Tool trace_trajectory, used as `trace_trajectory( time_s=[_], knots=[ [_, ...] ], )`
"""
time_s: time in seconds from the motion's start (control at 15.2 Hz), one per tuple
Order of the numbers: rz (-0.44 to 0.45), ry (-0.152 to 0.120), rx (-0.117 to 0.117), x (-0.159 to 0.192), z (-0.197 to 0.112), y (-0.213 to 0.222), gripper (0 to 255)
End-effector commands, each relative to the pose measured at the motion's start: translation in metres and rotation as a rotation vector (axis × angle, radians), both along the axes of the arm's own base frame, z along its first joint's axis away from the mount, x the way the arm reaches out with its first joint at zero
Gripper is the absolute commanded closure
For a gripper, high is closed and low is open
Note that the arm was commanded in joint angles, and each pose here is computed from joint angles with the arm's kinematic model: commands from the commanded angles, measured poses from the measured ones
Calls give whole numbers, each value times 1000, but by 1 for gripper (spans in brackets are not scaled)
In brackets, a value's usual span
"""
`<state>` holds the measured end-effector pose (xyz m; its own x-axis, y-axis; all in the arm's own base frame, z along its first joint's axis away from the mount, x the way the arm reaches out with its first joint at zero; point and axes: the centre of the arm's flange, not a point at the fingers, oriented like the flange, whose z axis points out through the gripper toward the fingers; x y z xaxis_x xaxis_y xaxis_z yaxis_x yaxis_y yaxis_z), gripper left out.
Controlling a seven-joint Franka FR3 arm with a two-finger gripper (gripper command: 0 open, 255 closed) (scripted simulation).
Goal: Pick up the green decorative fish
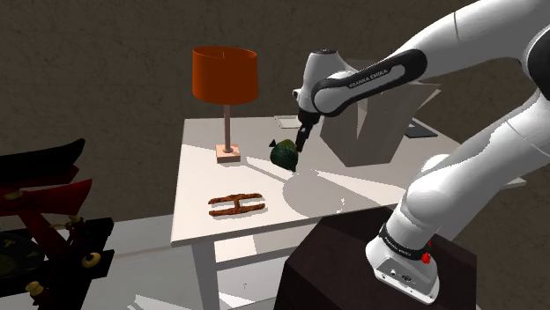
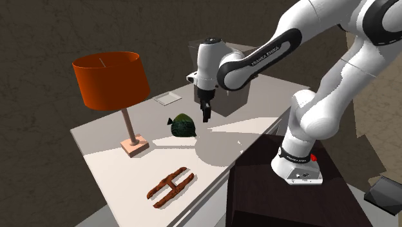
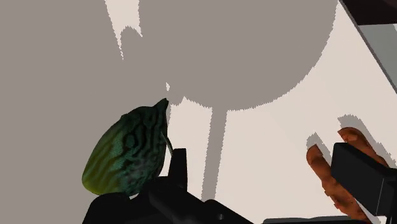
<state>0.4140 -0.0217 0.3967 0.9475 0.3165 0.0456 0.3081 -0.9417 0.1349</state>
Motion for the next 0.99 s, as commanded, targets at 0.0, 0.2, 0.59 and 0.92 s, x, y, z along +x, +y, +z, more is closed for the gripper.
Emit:
trace_trajectory(
  time_s=[0.0, 0.2, 0.59, 0.92],
  knots=[
    [20, -18, -21, 12, -22, -7, 0],
    [46, -39, -52, 32, -51, -16, 0],
    [99, -83, -114, 75, -109, -35, 0],
    [122, -101, -142, 94, -144, -44, 0]
  ],
)
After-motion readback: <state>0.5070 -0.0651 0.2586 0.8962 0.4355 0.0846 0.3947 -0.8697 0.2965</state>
